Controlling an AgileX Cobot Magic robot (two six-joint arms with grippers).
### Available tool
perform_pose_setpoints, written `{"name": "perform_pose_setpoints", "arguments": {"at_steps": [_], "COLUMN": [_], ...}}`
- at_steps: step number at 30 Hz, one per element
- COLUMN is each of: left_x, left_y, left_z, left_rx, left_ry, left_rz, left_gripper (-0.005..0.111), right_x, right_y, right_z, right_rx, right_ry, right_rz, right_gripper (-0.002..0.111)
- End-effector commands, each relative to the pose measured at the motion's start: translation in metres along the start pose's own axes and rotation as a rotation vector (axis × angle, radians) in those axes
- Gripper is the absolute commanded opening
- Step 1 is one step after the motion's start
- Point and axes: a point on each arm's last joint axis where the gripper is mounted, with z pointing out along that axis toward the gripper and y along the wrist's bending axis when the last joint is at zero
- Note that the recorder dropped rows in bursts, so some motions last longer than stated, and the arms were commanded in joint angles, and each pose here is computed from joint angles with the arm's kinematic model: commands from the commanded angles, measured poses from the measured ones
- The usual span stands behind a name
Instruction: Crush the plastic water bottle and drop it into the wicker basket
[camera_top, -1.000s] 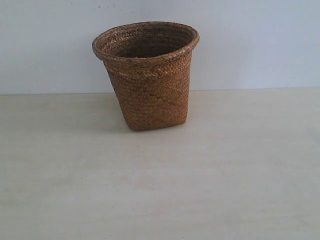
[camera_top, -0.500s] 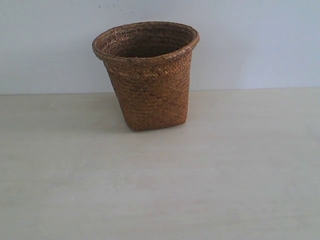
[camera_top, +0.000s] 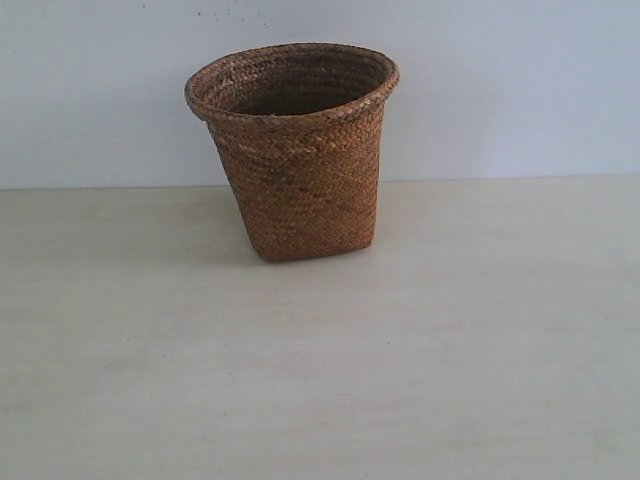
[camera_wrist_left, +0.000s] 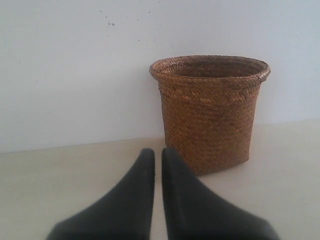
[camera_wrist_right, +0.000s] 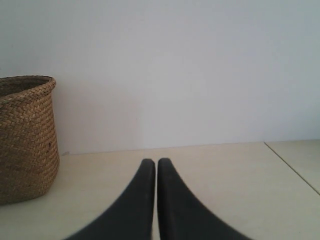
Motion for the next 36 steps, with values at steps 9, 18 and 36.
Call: {"name": "perform_pose_setpoints", "arguments": {"at_steps": [9,18,36], "left_x": [0.017,0.033,0.050], "left_y": [0.004,0.010,0.013], "left_z": [-0.003,-0.012,-0.015], "left_rx": [-0.058,-0.158,-0.214], "left_ry": [0.010,-0.007,0.084], "left_rz": [0.022,-0.006,-0.038], "left_gripper": [0.004,0.004,0.004], "right_x": [0.001,0.001,0.001], "right_y": [0.000,0.000,0.000], "right_z": [0.000,0.000,0.000], "right_rx": [0.003,0.003,0.003], "right_ry": [-0.002,-0.002,-0.002], "right_rz": [0.001,0.001,0.001], "right_gripper": [0.000,0.000,0.000]}}
